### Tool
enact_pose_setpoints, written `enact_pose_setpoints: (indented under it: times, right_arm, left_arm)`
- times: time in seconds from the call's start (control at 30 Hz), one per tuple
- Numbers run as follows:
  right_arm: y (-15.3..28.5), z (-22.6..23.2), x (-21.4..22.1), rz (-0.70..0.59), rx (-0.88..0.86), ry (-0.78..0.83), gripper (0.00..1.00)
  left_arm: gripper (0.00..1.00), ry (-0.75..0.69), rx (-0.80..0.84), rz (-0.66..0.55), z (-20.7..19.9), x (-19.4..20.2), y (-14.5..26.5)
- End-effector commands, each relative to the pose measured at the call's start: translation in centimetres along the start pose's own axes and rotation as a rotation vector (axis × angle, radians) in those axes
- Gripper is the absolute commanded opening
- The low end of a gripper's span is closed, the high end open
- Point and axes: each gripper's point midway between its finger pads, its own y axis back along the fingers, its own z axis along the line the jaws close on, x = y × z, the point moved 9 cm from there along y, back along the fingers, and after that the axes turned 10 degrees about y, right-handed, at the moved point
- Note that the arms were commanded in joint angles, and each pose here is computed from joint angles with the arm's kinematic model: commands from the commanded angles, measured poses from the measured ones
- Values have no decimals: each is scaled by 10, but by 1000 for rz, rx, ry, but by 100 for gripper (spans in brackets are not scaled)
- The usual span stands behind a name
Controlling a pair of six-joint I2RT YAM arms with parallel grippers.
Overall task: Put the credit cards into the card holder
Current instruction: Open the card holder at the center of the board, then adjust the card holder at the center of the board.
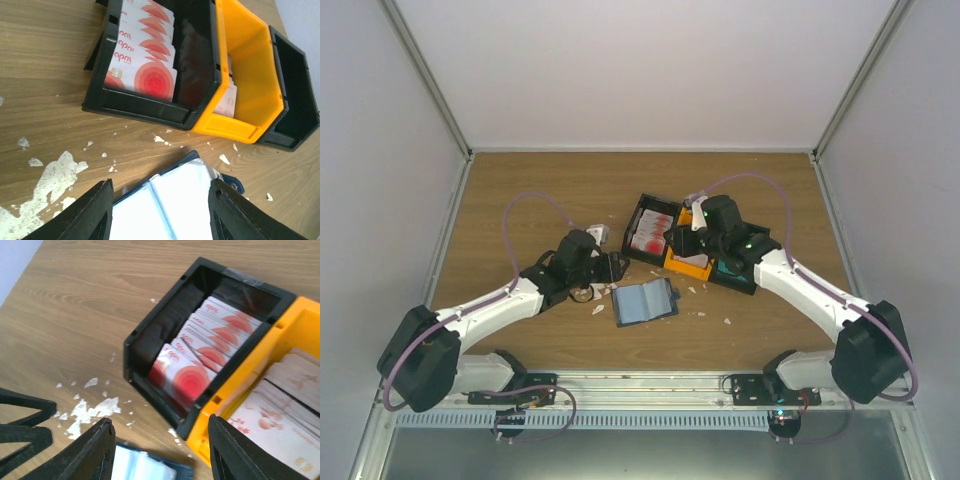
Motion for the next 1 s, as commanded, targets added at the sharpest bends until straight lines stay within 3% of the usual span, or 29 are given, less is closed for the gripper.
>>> enact_pose_setpoints:
  times: [0.0,0.13,0.27,0.37,0.53,0.7,0.87,0.97]
  right_arm:
    - [-1,-20,7,84,57,63,54]
    - [-3,-21,9,97,25,73,54]
    - [-5,-10,21,119,-129,65,50]
    - [-6,-1,34,141,-241,40,48]
    - [-11,-4,44,179,-227,-10,48]
    - [-17,-10,44,197,-165,-43,48]
    - [-17,-19,39,188,-43,-75,48]
    - [-16,-27,30,171,50,-87,48]
  left_arm:
    - [53,15,-7,1,7,0,-1]
    - [42,18,58,148,8,16,-10]
    - [37,83,74,283,20,38,-15]
    - [35,140,47,328,31,51,-17]
    - [33,206,31,417,46,69,-28]
    - [33,211,47,435,49,73,-33]
    - [32,176,-212,387,67,68,-32]
    - [29,113,-289,352,69,59,-32]
